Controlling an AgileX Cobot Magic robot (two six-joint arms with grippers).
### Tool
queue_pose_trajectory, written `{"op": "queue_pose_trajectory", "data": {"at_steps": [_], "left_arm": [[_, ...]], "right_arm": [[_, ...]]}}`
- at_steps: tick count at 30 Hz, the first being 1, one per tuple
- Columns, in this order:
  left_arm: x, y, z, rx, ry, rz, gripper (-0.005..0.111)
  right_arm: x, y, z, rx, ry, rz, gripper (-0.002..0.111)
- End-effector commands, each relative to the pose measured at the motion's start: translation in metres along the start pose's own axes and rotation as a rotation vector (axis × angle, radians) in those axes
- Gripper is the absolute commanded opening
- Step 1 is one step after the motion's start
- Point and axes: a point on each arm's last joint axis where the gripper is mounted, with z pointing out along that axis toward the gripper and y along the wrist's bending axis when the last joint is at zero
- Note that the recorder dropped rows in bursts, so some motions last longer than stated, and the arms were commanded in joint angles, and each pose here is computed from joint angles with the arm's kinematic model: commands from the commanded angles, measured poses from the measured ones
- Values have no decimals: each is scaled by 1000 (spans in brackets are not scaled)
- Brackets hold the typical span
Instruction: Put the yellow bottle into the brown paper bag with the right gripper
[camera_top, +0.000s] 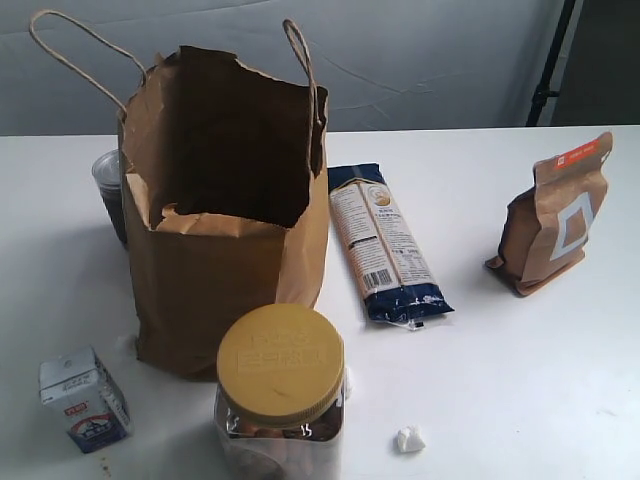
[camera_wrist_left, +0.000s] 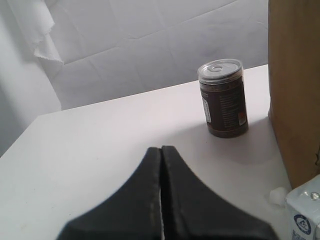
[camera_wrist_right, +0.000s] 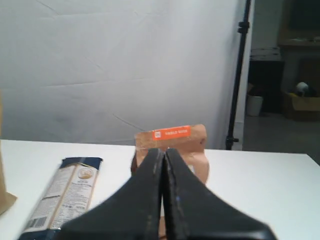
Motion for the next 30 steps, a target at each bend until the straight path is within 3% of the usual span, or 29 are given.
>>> {"op": "queue_pose_trajectory", "data": {"at_steps": [1, 30], "left_arm": [[1, 0, 0, -1, -3, -8, 0], [1, 0, 0, -1, -3, -8, 0]], "right_arm": [[8, -3, -1, 58, 79, -5, 0], [11, -3, -2, 60, 107, -22, 0]]}}
